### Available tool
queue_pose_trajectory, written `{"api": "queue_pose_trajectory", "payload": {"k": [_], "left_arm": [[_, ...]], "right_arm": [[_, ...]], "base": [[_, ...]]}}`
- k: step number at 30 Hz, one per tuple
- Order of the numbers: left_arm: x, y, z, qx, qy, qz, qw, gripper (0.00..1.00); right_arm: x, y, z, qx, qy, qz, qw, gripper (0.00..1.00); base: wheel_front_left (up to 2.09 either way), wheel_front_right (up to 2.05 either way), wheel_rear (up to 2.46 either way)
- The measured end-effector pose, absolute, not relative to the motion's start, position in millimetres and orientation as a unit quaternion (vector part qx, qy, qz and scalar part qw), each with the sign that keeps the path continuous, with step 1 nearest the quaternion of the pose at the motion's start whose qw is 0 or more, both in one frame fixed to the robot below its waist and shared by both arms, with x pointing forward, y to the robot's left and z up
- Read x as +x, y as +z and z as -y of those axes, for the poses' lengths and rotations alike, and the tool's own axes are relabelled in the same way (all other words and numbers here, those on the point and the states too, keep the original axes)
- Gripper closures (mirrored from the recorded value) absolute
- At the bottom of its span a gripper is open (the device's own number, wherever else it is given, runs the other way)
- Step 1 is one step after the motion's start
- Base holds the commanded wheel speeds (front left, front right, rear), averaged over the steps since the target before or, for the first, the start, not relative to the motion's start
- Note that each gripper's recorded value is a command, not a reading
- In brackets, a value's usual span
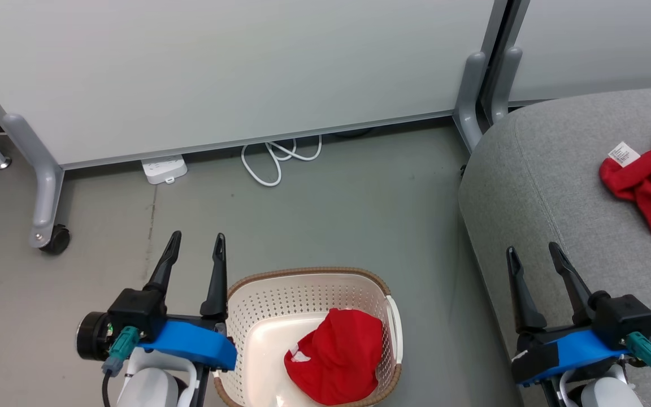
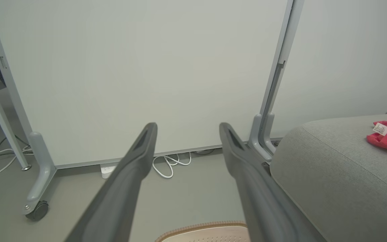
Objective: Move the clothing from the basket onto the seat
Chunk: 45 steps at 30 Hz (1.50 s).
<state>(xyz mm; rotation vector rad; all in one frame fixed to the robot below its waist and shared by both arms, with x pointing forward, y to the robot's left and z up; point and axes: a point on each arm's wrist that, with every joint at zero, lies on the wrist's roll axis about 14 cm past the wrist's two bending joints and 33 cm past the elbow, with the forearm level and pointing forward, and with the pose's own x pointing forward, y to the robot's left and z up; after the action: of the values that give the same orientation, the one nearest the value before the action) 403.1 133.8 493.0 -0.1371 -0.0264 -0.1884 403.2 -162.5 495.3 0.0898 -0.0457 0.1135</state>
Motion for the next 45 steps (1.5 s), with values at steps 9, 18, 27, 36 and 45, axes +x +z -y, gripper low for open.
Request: {"api": "queue_pose_trajectory", "payload": {"k": [9, 18, 27, 36, 45], "left_arm": [[424, 464, -81, -0.040, -0.179, -0.032, 0.983, 0.00], [446, 406, -37, 0.012, -0.284, -0.104, 0.953, 0.00], [449, 320, -17, 0.068, -0.368, -0.204, 0.905, 0.00], [434, 233, -22, 0.132, -0.434, -0.296, 0.841, 0.00], [406, 163, -28, 0.179, -0.487, -0.368, 0.772, 0.00]], "right_arm": [[420, 491, 170, 0.038, 0.048, 0.021, 0.998, 0.00], [443, 475, 186, 0.028, 0.029, 0.006, 0.999, 0.00], [465, 445, 200, 0.015, 0.014, -0.021, 1.000, 0.00], [490, 410, 200, 0.005, 0.020, -0.049, 0.999, 0.00], [508, 375, 196, -0.012, 0.034, -0.073, 0.997, 0.00]], "base": [[0.00, 0.00, 0.00], [0.00, 0.00, 0.00], [0.00, 0.00, 0.00], [0.00, 0.00, 0.00], [0.00, 0.00, 0.00]]}}
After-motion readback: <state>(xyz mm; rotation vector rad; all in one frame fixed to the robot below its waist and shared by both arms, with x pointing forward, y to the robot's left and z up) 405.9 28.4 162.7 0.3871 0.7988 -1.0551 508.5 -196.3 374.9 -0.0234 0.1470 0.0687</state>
